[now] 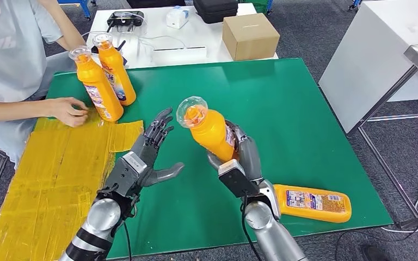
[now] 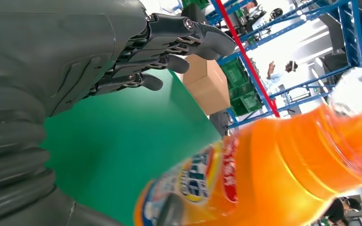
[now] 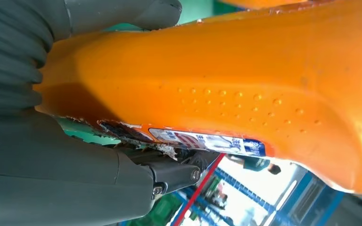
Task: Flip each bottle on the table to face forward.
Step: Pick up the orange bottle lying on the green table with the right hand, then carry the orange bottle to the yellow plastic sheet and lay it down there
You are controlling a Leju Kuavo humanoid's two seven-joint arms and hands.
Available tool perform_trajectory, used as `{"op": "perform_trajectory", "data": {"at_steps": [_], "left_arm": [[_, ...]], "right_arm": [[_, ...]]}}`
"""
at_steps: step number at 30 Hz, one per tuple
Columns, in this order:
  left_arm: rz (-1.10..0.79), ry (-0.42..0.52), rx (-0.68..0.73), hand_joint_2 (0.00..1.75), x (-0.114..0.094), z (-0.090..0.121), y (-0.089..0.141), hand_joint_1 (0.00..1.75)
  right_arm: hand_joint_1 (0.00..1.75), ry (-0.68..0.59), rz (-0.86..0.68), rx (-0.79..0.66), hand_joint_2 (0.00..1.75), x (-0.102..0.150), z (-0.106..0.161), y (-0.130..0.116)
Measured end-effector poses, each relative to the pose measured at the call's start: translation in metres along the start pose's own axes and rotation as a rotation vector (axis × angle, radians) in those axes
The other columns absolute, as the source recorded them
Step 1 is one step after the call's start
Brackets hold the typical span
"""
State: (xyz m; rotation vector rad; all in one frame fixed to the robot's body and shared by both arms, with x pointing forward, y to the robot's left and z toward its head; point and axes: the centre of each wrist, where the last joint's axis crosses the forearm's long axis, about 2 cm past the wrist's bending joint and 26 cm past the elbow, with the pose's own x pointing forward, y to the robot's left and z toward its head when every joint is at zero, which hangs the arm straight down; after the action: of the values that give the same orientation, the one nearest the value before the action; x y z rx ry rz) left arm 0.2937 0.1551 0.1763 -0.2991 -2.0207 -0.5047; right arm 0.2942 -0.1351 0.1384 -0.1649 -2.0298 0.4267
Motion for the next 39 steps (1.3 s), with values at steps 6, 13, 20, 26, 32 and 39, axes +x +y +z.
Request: {"op": "perform_trajectory", "data": {"at_steps": [6, 13, 20, 26, 32, 39], "left_arm": [[0.011, 0.009, 0.004, 1.75, -0.002, 0.001, -0.001, 0.00], [0.017, 0.020, 0.003, 1.75, -0.005, 0.000, -0.001, 0.00], [0.018, 0.029, 0.002, 1.75, -0.008, -0.002, 0.000, 0.00], [0.028, 0.035, 0.003, 1.75, -0.010, -0.004, 0.000, 0.00], [0.028, 0.038, 0.002, 1.75, -0.011, -0.004, 0.000, 0.00], [0.041, 0.039, 0.003, 1.75, -0.012, -0.004, 0.000, 0.07]], "right_arm": [[1.75, -0.004, -0.028, 0.058, 1.75, 0.006, 0.000, 0.018], [1.75, -0.020, -0.028, 0.120, 1.75, 0.010, -0.003, 0.032], [1.75, -0.042, -0.012, 0.177, 1.75, 0.017, -0.003, 0.044], [1.75, -0.044, -0.006, 0.209, 1.75, 0.019, -0.003, 0.051], [1.75, -0.045, -0.001, 0.220, 1.75, 0.019, -0.002, 0.053], [1.75, -0.049, 0.027, 0.242, 1.75, 0.019, -0.002, 0.056]]}}
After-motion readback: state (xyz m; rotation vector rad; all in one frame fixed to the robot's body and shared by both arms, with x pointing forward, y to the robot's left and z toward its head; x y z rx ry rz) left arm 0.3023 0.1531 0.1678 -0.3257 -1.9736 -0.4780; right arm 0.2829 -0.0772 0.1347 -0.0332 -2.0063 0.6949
